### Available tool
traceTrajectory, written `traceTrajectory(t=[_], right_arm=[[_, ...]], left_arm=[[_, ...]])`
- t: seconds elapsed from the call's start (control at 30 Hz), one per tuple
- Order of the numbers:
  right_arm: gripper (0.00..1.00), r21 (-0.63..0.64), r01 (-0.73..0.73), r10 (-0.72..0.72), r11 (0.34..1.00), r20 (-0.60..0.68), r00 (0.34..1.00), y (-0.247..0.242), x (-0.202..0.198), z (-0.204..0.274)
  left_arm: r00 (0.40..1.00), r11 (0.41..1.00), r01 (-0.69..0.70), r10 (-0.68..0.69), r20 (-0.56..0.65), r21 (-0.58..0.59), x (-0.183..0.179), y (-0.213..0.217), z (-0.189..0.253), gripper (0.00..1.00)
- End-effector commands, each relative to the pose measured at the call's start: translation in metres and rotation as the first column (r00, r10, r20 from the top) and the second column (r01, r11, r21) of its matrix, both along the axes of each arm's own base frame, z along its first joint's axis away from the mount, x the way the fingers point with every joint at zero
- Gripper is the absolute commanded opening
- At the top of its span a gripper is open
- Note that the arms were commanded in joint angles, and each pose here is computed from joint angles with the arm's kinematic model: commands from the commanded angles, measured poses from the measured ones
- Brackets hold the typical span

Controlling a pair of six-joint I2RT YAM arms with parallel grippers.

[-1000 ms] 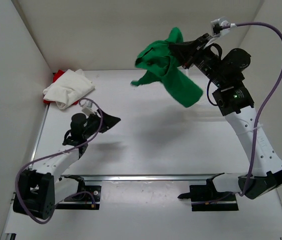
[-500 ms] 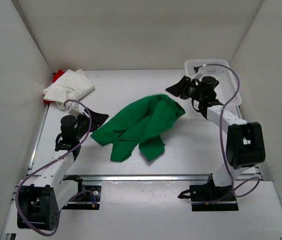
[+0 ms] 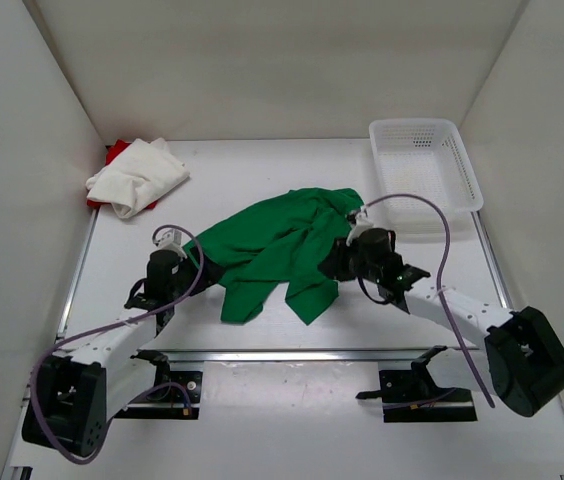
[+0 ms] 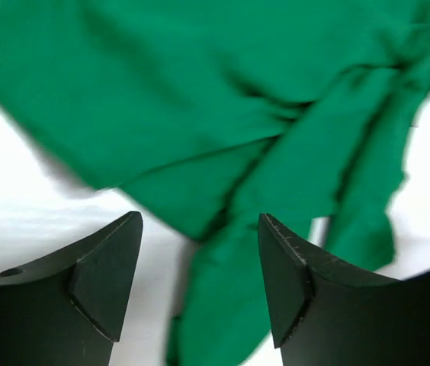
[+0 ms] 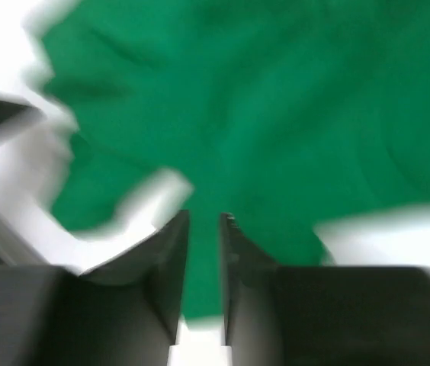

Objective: Fold and stack the t-shirts
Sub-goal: Flatten out the tshirt

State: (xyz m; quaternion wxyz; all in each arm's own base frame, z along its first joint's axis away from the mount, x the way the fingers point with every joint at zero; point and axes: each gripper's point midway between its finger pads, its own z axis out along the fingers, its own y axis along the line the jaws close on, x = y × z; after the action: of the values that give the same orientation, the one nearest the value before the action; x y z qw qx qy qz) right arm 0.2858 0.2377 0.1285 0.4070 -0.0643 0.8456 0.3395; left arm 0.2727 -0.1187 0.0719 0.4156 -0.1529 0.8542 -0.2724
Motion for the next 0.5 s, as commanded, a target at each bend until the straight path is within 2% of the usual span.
traceTrajectory(t=[0.0, 0.03, 0.07, 0.1, 0.2, 0.27, 0.4, 0.47], right_arm=[[0.23, -0.177, 0.102, -0.118, 0.979, -0.086, 0.989, -0.044, -0.025, -0.059], [0.33, -0.168, 0.095, -0.114, 0.981, -0.103, 0.988, -0.046, -0.031, -0.065], [0.38, -0.158, 0.063, -0.08, 0.986, -0.105, 0.991, -0.044, -0.034, -0.067], [0.4, -0.155, 0.029, -0.048, 0.987, -0.115, 0.992, -0.04, -0.041, -0.07], [0.49, -0.14, -0.03, 0.027, 0.99, -0.029, 0.999, -0.015, -0.041, -0.053], [0.56, -0.148, -0.022, 0.017, 0.989, -0.038, 0.999, -0.013, -0.035, -0.054], [0.59, -0.155, 0.105, -0.119, 0.982, -0.081, 0.99, -0.038, -0.018, -0.072], [0.59, -0.153, 0.168, -0.182, 0.974, -0.084, 0.98, -0.051, -0.011, -0.075]], left_arm=[[0.998, 0.999, -0.051, 0.051, -0.022, -0.01, 0.004, 0.007, -0.015, 0.73], [0.997, 0.999, -0.053, 0.053, -0.048, -0.005, 0.007, 0.007, -0.021, 0.75], [0.998, 0.999, -0.046, 0.046, -0.051, -0.003, 0.013, 0.003, -0.022, 0.76], [0.998, 0.999, -0.049, 0.049, -0.046, -0.007, 0.018, 0.002, -0.022, 0.76], [0.999, 0.995, -0.045, 0.043, -0.026, -0.084, 0.034, -0.009, -0.012, 0.79], [0.998, 0.996, -0.069, 0.068, -0.015, -0.062, 0.049, -0.01, -0.007, 0.82], [0.996, 0.997, -0.05, 0.046, -0.072, -0.056, 0.063, -0.018, -0.021, 0.83], [0.992, 0.997, -0.046, 0.039, -0.122, -0.061, 0.066, -0.021, -0.034, 0.8]])
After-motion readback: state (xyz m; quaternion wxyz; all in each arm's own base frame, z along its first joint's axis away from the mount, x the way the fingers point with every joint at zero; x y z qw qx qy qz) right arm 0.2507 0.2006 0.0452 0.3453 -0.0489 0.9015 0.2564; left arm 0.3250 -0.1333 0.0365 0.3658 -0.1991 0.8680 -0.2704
